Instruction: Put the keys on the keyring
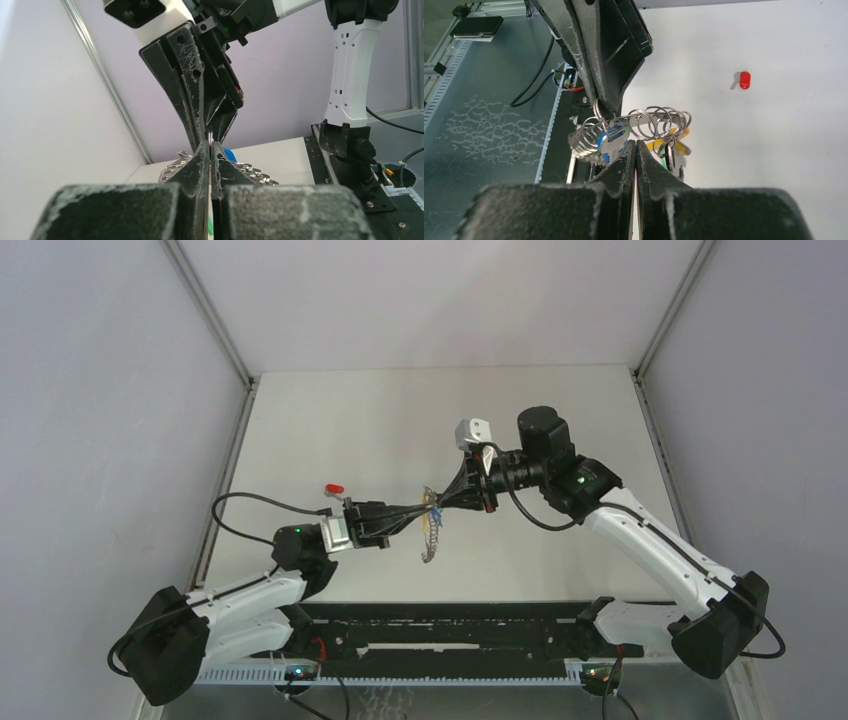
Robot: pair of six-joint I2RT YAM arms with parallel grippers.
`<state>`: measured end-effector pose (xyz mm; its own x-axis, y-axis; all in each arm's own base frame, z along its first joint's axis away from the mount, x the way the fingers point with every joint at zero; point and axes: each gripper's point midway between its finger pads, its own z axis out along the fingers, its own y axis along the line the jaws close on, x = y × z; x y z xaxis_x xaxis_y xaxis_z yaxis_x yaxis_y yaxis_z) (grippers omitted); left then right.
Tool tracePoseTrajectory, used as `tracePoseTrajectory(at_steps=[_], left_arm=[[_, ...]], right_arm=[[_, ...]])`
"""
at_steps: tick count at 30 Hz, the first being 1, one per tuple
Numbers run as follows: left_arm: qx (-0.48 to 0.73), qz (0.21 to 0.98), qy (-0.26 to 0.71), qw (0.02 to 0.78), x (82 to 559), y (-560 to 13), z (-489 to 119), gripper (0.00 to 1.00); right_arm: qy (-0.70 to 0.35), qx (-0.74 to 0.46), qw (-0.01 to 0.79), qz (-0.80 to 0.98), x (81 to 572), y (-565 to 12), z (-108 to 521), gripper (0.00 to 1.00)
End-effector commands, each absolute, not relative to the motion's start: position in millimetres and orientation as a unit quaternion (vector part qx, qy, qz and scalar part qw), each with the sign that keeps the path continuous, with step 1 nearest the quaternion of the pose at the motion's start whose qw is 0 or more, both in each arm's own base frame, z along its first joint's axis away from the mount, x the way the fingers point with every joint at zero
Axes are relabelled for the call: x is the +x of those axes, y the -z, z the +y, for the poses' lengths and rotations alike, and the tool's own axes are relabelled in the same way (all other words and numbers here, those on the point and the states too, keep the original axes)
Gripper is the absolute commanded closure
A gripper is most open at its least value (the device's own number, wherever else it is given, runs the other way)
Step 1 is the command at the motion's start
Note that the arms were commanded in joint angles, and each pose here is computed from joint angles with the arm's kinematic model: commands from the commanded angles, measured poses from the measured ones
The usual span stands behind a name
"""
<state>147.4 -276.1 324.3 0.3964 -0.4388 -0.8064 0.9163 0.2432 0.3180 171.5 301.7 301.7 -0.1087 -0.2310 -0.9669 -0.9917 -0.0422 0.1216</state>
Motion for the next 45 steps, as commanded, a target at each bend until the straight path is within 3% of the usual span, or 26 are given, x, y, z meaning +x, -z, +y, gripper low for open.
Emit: tracePoseTrajectory(at_steps=[1, 5, 12, 18, 29, 40, 45], left_arm=[[0.408, 0.244, 0.46, 0.75, 136, -348, -271, 1.0], [0.405, 0.248, 0.456, 0.753, 138, -346, -270, 1.0], [0.409, 0.256, 0.452, 0.75, 143, -339, -274, 1.0], [0.417, 0.249, 0.451, 0.749, 143, -342, -277, 1.0], [0.419, 0.243, 0.453, 0.748, 141, -345, -277, 1.0], [0.415, 0.239, 0.451, 0.753, 141, -350, -275, 1.0], [0.415, 0.238, 0.455, 0.751, 141, -353, -276, 1.0]], right_arm=[[-0.496, -0.532, 0.407, 0.553, 173, -315, 307, 1.0], [-0.49, -0.542, 0.416, 0.542, 168, -319, 300, 1.0], [-0.48, -0.549, 0.423, 0.538, 160, -324, 286, 0.78], [-0.497, -0.551, 0.406, 0.533, 155, -322, 291, 0.74], [-0.509, -0.554, 0.392, 0.53, 155, -316, 295, 0.84], [-0.521, -0.559, 0.378, 0.523, 150, -314, 296, 0.99], [-0.527, -0.557, 0.376, 0.52, 147, -317, 297, 1.0]])
